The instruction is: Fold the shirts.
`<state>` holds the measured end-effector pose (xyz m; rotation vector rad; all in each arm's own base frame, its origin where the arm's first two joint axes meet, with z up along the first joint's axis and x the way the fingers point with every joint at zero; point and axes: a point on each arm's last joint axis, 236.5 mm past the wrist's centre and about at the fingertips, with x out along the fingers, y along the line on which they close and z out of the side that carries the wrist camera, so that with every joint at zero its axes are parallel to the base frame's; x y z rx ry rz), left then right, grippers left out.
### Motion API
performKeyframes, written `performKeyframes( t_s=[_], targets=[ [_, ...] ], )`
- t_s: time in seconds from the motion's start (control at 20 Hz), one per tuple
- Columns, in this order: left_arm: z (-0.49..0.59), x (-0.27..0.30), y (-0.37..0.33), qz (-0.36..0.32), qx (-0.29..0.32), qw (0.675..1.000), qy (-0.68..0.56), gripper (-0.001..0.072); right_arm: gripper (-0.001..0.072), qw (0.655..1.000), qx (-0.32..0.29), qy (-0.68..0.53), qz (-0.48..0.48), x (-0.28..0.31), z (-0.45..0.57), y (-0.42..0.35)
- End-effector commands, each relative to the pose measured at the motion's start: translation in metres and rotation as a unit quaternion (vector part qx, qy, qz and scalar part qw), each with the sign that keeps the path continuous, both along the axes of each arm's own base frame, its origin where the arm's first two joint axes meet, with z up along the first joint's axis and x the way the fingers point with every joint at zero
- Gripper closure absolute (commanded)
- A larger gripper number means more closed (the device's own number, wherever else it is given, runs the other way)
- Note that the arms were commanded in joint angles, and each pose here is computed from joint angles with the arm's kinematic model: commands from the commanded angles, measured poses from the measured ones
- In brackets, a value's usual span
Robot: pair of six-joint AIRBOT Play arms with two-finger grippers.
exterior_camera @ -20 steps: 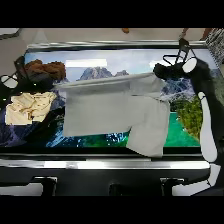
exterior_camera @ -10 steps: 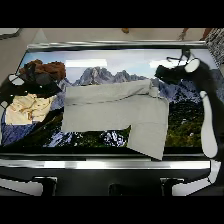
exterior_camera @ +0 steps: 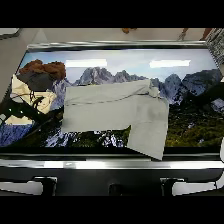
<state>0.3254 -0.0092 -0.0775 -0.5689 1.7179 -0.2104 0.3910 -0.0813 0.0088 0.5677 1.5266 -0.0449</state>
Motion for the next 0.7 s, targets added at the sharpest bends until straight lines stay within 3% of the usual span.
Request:
performKeyframes(
  t_s=[0.0, 0.25, 0.4, 0.45, 0.5, 0.65],
  targets=[
    [-0.024, -0.027, -0.018, 0.007, -0.033, 0.999, 0.018, 0.0277, 0.0275, 0.999, 0.014, 0.036, 0.003, -0.022, -0.013, -0.002],
    [-0.029, -0.009, -0.022, 0.035, -0.035, 0.999, -0.013, 0.0342, 0.0275, 0.999, 0.011, 0.027, 0.016, -0.020, -0.015, -0.003],
    [-0.030, -0.006, -0.026, 0.030, -0.030, 0.999, -0.021, 0.0511, 0.0275, 0.998, 0.023, 0.048, 0.016, -0.032, -0.031, 0.004],
    [-0.031, -0.004, -0.026, 0.029, -0.028, 0.999, -0.023, 0.0620, 0.0275, 0.998, 0.034, 0.057, 0.017, -0.038, -0.041, 0.009],
    [-0.031, -0.003, -0.027, 0.029, -0.027, 0.999, -0.026, 0.0663, 0.0275, 0.997, 0.054, 0.054, 0.017, -0.039, -0.049, 0.019],
    [-0.029, -0.003, -0.027, 0.027, -0.027, 0.999, -0.028, 0.0679, 0.0277, 0.997, 0.074, 0.032, -0.003, -0.033, -0.076, 0.031]
  ],
)
